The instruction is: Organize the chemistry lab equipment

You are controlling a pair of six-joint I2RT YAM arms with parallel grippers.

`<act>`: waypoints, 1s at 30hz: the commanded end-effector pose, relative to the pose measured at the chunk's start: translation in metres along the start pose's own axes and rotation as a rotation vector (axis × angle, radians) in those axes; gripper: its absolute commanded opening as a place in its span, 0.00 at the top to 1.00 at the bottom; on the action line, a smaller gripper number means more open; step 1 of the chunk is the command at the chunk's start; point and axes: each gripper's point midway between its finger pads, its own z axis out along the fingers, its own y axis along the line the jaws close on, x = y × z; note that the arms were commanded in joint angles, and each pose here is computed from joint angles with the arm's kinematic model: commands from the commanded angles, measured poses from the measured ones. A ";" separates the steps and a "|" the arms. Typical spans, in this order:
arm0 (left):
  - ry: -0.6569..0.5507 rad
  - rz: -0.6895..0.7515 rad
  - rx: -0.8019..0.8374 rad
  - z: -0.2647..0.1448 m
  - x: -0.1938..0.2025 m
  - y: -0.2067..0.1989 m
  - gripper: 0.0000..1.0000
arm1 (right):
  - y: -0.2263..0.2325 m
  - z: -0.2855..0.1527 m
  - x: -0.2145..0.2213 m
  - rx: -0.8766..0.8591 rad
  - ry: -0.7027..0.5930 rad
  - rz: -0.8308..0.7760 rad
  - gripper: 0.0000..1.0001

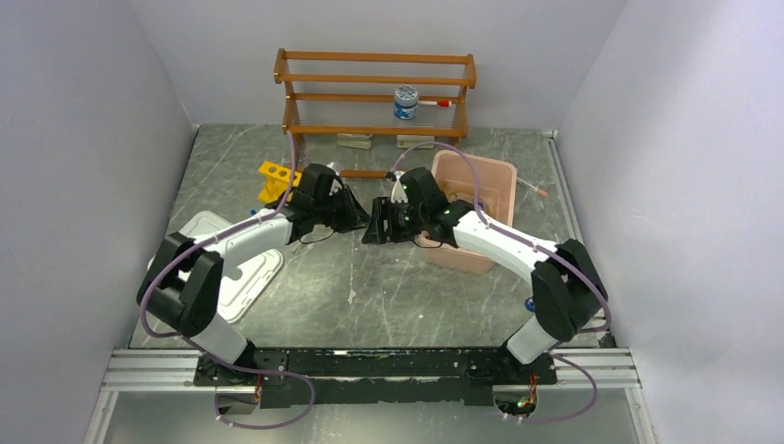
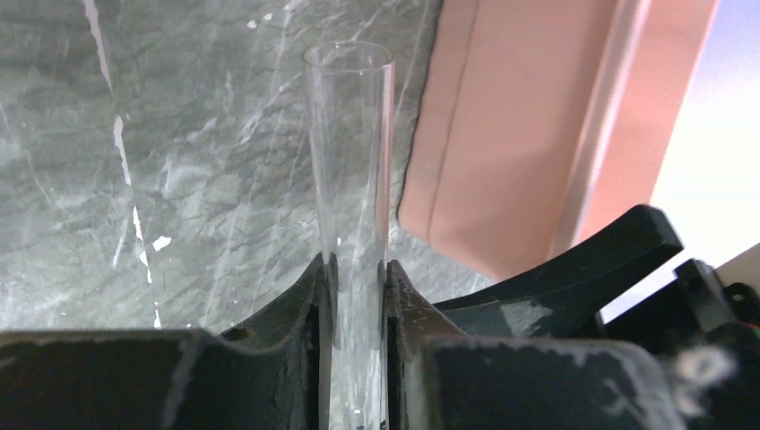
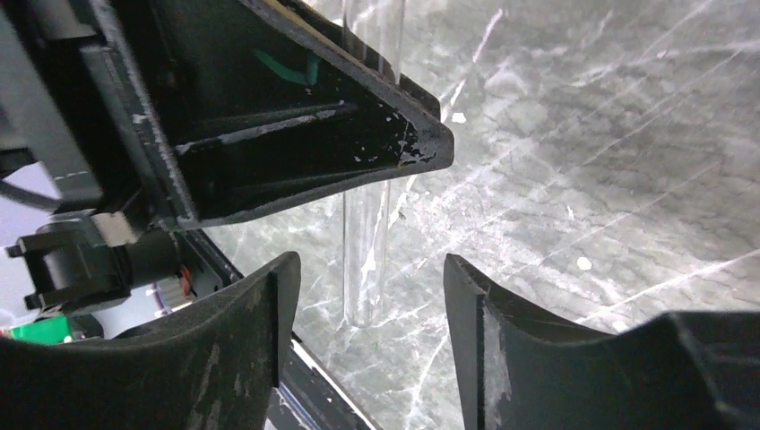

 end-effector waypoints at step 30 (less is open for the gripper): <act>-0.249 0.720 0.521 -0.093 -0.042 -0.138 0.95 | 0.079 -0.113 -0.173 -0.223 -0.693 -0.070 0.45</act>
